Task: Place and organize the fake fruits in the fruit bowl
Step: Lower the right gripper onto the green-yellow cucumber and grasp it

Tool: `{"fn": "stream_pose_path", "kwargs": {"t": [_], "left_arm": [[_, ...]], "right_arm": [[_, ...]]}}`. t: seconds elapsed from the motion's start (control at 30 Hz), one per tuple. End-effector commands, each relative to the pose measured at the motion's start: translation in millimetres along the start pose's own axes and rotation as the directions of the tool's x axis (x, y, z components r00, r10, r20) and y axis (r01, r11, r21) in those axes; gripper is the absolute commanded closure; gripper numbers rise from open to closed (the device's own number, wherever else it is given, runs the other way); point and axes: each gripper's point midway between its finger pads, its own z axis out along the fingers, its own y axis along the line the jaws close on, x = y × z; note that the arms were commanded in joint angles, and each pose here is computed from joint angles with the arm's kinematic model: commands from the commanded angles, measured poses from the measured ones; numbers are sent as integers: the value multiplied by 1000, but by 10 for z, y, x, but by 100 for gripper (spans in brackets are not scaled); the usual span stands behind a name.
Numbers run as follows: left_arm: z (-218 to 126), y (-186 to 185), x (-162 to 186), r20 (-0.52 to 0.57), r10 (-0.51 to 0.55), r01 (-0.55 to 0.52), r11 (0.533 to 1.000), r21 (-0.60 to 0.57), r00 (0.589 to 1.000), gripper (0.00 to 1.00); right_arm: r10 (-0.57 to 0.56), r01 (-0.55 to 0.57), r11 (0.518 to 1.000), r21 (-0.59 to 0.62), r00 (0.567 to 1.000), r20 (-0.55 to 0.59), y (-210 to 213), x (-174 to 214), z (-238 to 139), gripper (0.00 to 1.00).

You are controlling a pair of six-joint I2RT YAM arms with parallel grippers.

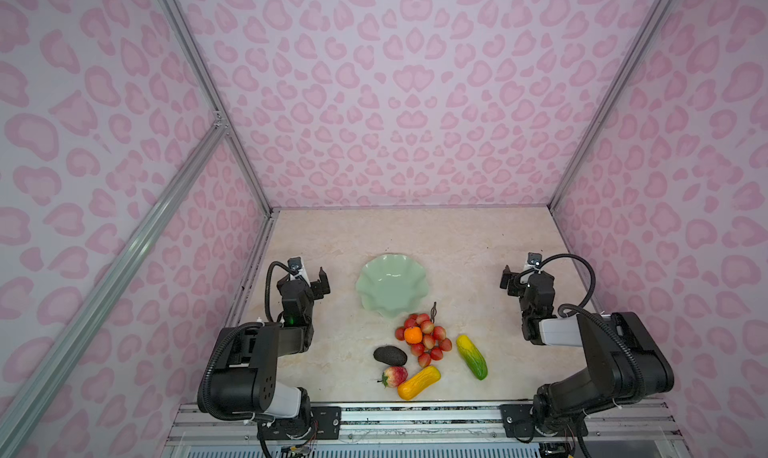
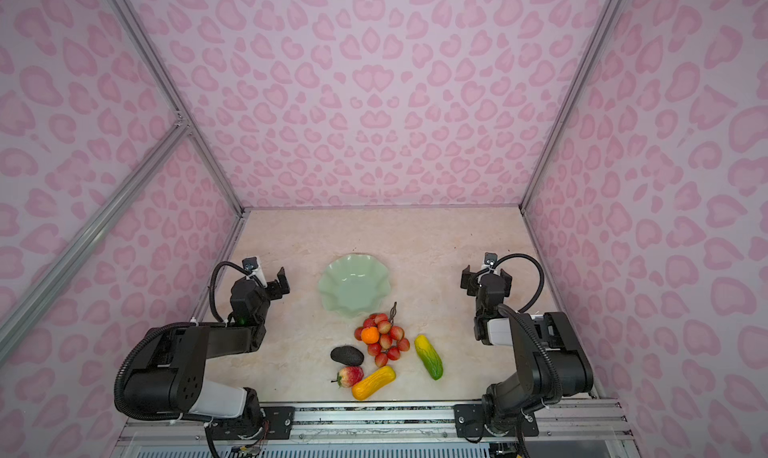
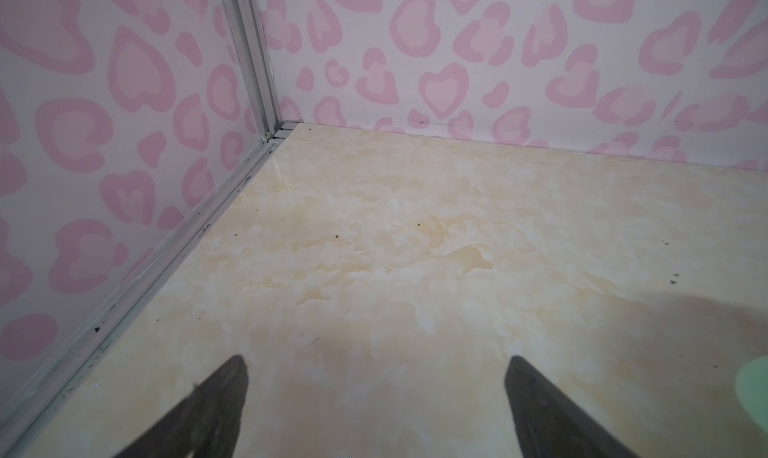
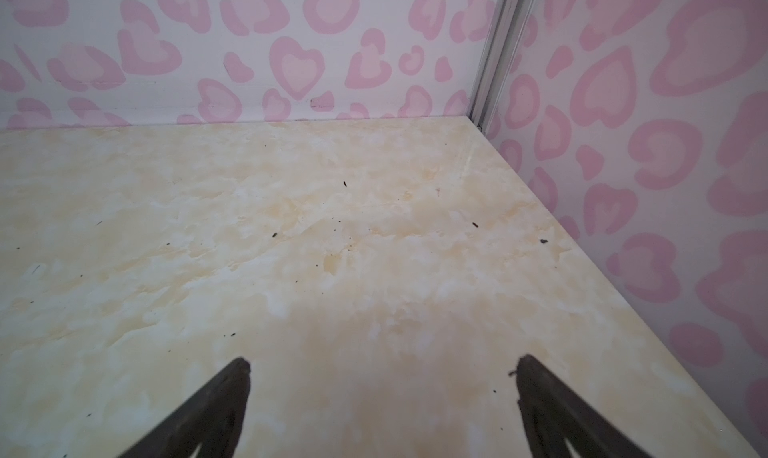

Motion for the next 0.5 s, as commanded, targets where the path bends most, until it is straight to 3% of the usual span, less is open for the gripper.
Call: {"fn": "stream_pose_path", "kwargs": {"t": [0.0,0.47], "left_arm": [[11,-18,-87,31,2,-3,1000,8,1000,2],[16,-13,-85,29,2,-3,1000,7,1000,2]], "right_arm": [[4,-5,1000,8,1000,11,-12,-11,-12,1],[18,-18,998,-54,1000,-2,17,-2,26,1]]}}
